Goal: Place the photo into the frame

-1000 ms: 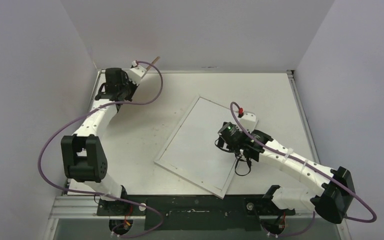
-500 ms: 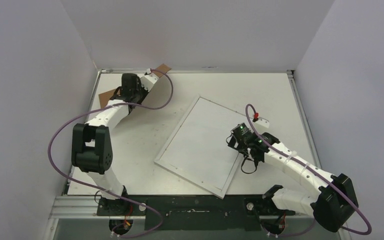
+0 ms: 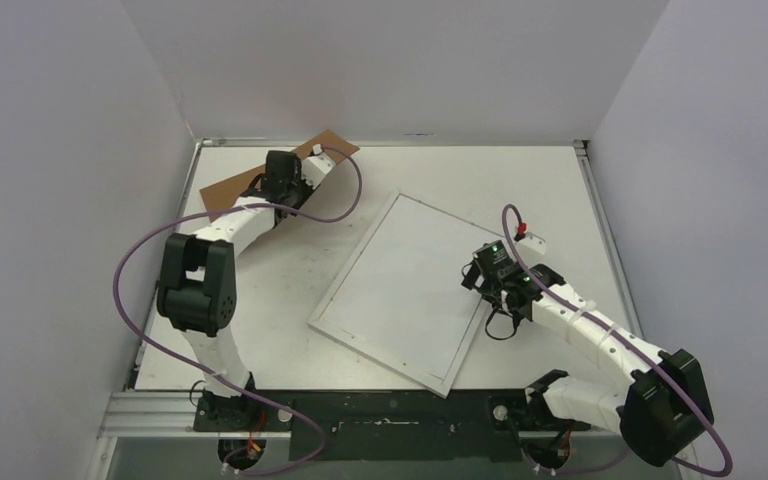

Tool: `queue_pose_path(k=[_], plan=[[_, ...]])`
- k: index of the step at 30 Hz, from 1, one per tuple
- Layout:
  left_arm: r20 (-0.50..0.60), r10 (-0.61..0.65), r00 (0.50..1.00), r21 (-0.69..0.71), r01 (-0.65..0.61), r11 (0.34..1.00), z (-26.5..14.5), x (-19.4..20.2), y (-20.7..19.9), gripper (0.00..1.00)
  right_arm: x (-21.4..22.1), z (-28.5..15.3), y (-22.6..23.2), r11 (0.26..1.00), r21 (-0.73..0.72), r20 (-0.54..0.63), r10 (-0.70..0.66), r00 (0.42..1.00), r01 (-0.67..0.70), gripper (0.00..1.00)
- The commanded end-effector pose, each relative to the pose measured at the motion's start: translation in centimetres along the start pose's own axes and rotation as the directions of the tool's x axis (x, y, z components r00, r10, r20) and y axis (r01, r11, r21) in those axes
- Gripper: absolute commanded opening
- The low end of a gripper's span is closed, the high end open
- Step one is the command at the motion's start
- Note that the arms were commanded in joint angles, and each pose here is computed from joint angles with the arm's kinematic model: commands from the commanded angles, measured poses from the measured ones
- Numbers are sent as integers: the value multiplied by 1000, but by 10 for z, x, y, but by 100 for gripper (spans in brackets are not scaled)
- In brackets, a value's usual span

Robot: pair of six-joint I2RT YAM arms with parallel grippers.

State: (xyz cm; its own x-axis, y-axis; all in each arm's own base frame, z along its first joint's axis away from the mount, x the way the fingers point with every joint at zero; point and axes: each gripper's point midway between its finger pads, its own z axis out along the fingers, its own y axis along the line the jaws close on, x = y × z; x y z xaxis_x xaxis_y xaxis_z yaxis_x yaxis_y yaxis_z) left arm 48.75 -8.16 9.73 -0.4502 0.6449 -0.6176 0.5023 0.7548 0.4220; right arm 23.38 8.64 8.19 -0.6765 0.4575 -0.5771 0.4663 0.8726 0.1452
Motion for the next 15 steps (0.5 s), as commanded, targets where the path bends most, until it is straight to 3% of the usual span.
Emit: queue_pose_path(k=[1, 4, 15], plan=[[-393, -264, 881, 399, 422, 814, -27, 76, -138, 5, -8, 4, 4, 1000, -21, 12, 8, 1000, -8, 93], [-433, -267, 861, 328, 426, 843, -33, 95, -126, 0, -12, 3, 5, 999, -29, 17, 17, 1000, -16, 93], [-451, -383, 806, 193, 507, 840, -69, 129, -105, 1, -16, 3, 11, 998, -56, 18, 13, 1000, -12, 93]])
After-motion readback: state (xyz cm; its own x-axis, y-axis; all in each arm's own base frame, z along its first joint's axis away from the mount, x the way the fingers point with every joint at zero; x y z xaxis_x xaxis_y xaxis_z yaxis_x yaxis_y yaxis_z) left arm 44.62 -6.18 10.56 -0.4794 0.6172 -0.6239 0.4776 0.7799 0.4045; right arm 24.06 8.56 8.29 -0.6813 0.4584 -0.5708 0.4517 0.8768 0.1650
